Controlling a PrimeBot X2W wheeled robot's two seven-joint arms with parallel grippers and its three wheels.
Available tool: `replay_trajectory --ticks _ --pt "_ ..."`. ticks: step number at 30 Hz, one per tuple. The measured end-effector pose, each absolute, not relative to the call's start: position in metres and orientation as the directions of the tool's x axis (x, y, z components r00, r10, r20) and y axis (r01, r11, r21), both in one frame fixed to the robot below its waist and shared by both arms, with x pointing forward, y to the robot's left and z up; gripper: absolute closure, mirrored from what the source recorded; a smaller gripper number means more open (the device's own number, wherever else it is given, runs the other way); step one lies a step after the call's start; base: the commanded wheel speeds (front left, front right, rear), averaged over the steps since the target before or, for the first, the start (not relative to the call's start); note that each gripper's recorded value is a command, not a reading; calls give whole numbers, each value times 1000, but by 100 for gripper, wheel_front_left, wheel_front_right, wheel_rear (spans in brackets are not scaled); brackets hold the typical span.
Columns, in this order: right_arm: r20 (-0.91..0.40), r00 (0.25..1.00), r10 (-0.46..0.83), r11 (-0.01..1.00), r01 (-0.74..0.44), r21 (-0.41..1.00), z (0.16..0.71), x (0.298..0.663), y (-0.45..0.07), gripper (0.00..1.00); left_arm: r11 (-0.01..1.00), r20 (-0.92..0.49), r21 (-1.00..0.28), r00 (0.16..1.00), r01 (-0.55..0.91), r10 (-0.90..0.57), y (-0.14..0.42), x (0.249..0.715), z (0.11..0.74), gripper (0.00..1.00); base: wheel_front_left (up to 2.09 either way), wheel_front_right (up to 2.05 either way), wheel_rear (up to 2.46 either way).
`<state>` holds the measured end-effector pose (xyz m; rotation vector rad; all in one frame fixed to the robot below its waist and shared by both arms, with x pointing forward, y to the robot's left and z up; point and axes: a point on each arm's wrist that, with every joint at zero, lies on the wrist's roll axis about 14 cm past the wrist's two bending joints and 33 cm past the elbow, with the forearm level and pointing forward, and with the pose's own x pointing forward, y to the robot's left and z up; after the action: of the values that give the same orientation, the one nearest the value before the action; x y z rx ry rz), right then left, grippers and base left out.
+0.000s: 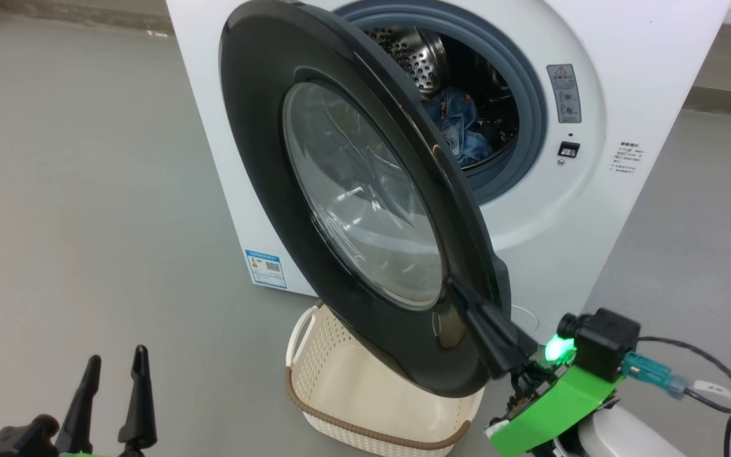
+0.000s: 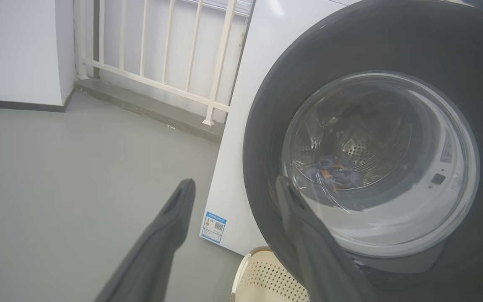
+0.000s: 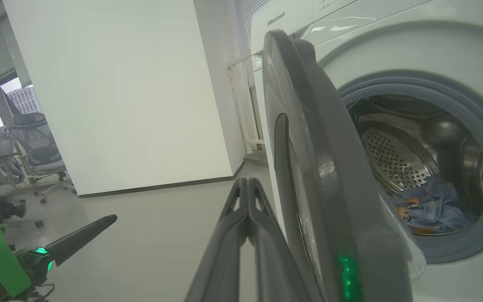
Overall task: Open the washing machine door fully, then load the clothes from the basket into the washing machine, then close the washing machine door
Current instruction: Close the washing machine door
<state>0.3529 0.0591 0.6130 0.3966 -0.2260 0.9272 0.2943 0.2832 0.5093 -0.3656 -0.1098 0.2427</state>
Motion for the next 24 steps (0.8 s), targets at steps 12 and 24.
replay_trajectory --ticks 12,24 --pt "95 611 786 584 -784 209 533 369 59 100 901 45 -369 964 -229 263 285 293 505 0 0 0 0" --pt "69 733 677 705 -672 226 518 426 12 100 908 -19 -335 965 -252 261 289 300 489 0 0 0 0"
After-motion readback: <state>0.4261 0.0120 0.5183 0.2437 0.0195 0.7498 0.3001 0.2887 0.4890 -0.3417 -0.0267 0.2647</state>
